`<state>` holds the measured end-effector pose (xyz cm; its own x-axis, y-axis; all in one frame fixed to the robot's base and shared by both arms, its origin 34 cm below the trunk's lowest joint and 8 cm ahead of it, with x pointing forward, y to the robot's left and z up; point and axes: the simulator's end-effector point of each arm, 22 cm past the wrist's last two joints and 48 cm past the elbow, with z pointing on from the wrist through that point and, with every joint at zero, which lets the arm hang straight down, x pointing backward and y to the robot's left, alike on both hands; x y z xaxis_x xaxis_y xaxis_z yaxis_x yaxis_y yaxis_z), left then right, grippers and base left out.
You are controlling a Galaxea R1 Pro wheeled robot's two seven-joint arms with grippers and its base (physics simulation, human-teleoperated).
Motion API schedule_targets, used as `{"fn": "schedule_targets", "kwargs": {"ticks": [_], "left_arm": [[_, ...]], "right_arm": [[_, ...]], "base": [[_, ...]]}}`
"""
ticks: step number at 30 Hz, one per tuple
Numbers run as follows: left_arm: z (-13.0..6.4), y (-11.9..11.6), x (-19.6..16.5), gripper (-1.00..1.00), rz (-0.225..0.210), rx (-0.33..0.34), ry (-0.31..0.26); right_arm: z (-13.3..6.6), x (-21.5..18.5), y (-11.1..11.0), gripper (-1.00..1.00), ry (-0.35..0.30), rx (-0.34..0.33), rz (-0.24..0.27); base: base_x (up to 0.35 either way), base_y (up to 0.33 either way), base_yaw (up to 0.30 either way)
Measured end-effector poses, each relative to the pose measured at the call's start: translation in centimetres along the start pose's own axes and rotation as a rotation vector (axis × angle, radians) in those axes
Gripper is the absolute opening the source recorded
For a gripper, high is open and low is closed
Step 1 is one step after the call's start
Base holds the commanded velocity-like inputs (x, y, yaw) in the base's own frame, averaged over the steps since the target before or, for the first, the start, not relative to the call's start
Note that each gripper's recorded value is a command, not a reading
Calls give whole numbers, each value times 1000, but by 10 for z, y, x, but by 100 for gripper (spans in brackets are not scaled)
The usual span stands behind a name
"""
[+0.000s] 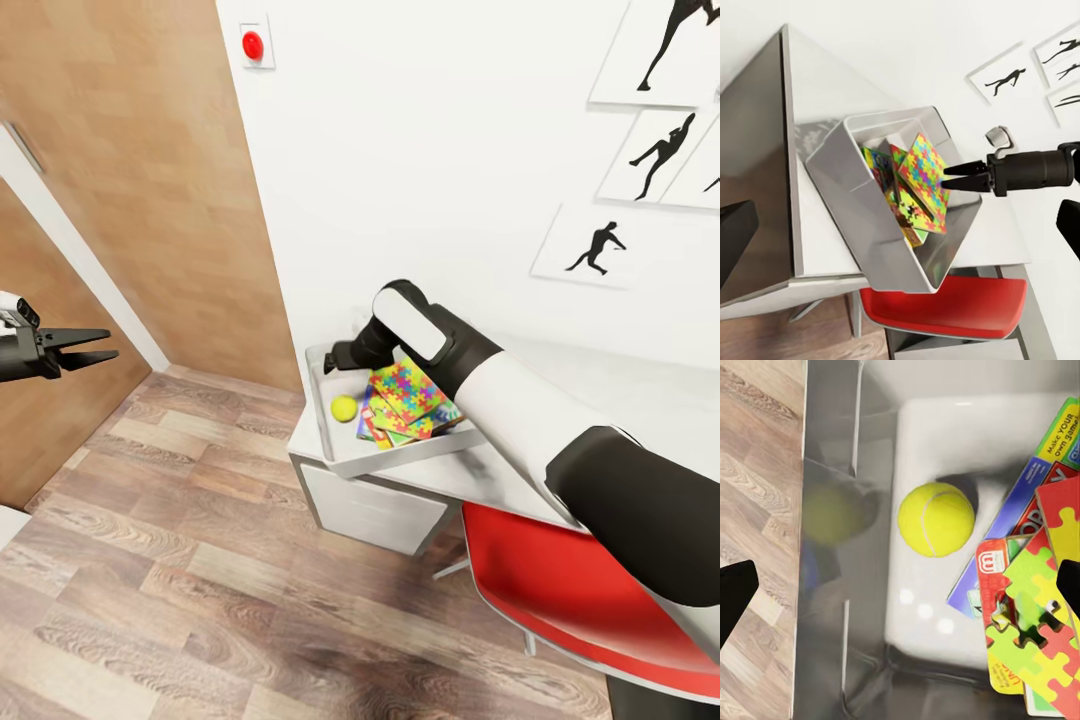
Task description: Put all the toys in the child's room - the three board games (two on the bed and one on the table), the two jigsaw puzzles on the table, and the tennis ball on the table - inside the toy box on the table in the child's room.
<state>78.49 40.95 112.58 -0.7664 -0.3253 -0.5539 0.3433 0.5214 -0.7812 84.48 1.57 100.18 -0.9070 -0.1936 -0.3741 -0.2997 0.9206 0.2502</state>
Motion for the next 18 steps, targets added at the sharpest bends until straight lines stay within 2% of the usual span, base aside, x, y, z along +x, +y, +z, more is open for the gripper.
{"fn": "schedule_targets", "kwargs": {"ticks": [4,6,9,12,17,18], "left_arm": [[-2,-4,-2,100,5,2,-3],[-2,-6,-3,100,8,3,-5],[-4,-8,-4,100,12,5,-6],[-5,-11,-5,100,15,6,-8],[-7,-15,-7,100,21,8,-12],[-8,-16,-7,100,22,8,-13]], "right_arm": [[-8,-7,5,100,-17,-9,-4],[-18,-15,14,100,-43,-29,-16],[-50,-40,47,100,-130,-114,-38],[-75,-57,63,100,-191,-173,-33],[-106,-79,13,100,-261,-195,74],[-111,-81,8,100,-269,-202,84]], "base": [[0,0,0],[0,0,0],[0,0,0],[0,0,0],[0,0,0],[0,0,-13]]}}
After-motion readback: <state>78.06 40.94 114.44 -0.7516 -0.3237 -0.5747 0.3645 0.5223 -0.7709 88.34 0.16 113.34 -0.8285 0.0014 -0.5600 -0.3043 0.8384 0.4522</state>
